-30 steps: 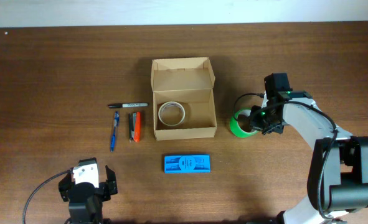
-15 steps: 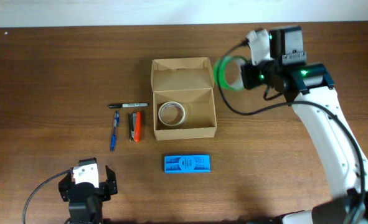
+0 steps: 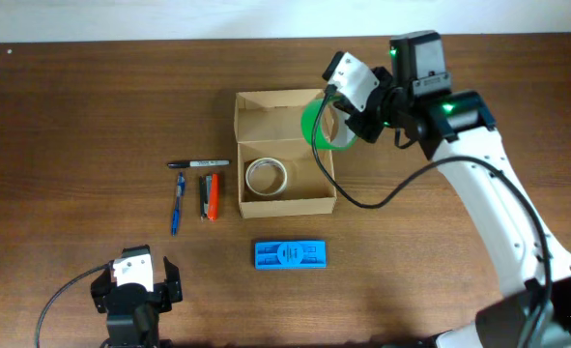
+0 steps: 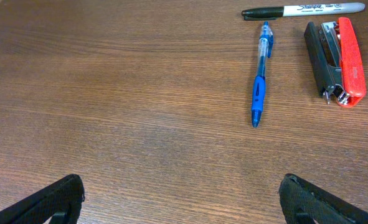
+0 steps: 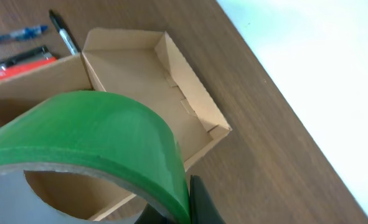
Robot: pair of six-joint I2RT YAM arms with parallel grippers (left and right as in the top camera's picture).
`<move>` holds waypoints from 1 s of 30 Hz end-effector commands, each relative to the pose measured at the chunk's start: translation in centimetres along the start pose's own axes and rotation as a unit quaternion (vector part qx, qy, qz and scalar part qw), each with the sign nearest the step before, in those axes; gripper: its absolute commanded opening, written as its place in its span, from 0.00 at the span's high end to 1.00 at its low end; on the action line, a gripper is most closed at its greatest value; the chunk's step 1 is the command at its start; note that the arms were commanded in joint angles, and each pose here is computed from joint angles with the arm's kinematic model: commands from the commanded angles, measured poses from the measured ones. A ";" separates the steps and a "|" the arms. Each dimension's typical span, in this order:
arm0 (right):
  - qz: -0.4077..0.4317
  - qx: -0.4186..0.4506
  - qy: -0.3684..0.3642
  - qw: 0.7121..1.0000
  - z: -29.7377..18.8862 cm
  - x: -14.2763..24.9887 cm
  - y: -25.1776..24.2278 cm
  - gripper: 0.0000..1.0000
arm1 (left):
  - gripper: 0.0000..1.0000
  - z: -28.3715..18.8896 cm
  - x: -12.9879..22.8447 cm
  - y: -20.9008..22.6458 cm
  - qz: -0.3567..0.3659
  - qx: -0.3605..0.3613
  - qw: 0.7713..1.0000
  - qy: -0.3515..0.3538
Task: Pack container
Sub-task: 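Grasp the green tape roll rim and lower it into the box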
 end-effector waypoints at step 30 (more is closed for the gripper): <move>-0.094 -0.085 0.141 0.982 10.2 0.5 5.0 0.97 | 0.01 0.1 0.2 0.1 -0.009 -0.006 1.000 0.000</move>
Point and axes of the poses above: each gripper's point midway between its finger pads, its own z axis out along the fingers, its own y axis along the line the jaws close on, x = y × z, the point moved 9 cm from there along -z, back along the fingers
